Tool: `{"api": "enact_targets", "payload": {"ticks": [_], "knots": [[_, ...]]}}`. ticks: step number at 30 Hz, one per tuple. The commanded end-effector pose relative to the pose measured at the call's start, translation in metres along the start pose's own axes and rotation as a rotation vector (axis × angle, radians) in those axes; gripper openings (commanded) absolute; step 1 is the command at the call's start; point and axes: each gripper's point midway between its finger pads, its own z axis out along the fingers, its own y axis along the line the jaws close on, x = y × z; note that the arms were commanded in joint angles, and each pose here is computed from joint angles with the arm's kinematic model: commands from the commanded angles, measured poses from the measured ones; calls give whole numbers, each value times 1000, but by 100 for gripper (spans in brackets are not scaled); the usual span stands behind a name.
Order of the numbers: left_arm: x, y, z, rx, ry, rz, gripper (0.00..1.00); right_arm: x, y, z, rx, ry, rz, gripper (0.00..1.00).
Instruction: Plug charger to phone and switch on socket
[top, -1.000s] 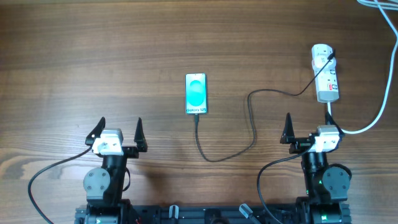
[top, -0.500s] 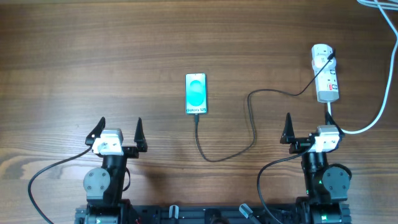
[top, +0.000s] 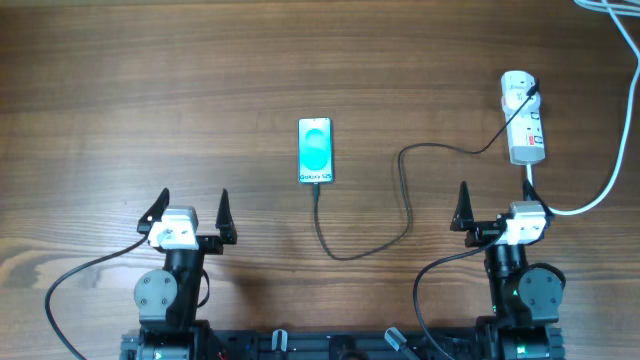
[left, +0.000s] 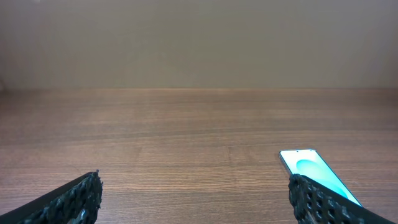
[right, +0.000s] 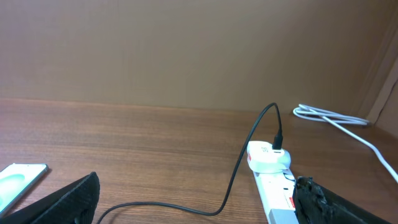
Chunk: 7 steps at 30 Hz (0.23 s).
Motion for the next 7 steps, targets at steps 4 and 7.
{"api": "enact_targets", "payload": {"ticks": [4, 7], "knots": [[2, 3, 0, -17, 0, 22, 100, -1, 1, 0, -6, -6, -19, 100], [2, 4, 0, -17, 0, 22, 100, -1, 1, 0, -6, -6, -19, 100]]}}
